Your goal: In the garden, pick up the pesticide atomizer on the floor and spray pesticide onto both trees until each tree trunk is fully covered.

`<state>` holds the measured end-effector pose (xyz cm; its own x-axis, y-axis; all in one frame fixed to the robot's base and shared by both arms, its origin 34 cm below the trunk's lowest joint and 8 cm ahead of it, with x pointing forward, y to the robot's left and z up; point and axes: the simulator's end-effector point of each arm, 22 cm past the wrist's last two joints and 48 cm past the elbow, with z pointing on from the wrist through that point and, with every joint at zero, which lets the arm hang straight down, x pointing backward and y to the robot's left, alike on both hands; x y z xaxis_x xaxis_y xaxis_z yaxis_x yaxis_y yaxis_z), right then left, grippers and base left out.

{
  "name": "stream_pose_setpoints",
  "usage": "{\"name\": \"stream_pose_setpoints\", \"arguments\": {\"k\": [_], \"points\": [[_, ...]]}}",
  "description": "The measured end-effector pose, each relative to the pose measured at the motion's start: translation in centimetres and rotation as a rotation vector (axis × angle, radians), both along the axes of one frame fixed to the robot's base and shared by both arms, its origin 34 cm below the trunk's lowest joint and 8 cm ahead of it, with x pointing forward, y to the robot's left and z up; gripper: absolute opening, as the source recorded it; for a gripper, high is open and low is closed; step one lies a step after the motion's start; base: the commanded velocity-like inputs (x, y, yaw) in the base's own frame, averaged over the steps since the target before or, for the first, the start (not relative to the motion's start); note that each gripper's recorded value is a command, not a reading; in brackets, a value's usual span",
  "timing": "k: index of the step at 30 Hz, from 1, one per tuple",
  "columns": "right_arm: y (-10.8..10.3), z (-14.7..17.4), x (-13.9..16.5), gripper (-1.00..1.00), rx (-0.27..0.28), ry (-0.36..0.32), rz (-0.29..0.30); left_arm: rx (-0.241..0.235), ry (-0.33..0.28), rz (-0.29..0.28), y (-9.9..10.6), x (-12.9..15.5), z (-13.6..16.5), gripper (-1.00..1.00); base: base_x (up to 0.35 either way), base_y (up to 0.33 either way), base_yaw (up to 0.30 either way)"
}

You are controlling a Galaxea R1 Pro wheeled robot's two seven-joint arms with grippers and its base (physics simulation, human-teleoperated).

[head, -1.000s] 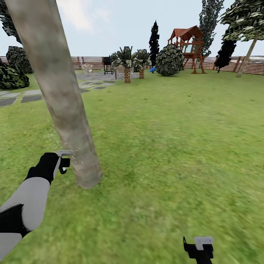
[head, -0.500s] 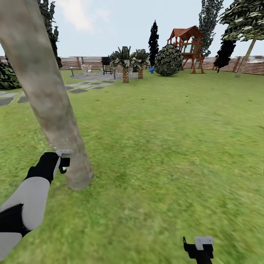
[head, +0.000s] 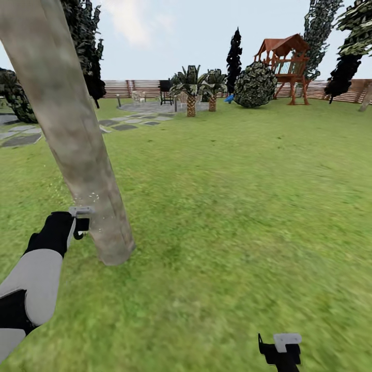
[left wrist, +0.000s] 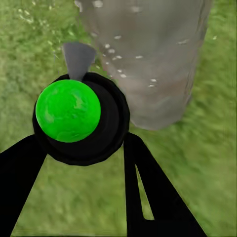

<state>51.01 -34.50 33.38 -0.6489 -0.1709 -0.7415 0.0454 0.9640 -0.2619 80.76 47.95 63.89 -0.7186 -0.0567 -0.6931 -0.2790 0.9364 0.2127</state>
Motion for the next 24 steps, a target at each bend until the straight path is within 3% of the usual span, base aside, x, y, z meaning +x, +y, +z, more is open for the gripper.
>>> {"name": "stream_pose_setpoints", "arguments": {"k": [4,9,20,24], "points": [[0.0,0.0,0.0,1.0,0.0,0.0,0.0,0.004,0.002,0.004,0.4,-0.2,0.0,-1.0,0.004,-0.074,0.172],[-0.1,0.0,0.0,1.0,-0.001,0.0,0.0,-0.001,0.012,-0.01,-0.5,-0.1,-0.6,-1.0,0.0,-0.263,0.007],[-0.1,0.0,0.0,1.0,-0.001,0.0,0.0,0.0,0.012,-0.004,-0.3,-0.1,-0.6,-1.0,0.0,-0.272,0.003],[-0.1,0.0,0.0,1.0,-0.001,0.0,-0.001,0.001,0.011,-0.001,-0.2,-0.2,-0.6,-1.0,0.0,-0.273,0.179]]}}
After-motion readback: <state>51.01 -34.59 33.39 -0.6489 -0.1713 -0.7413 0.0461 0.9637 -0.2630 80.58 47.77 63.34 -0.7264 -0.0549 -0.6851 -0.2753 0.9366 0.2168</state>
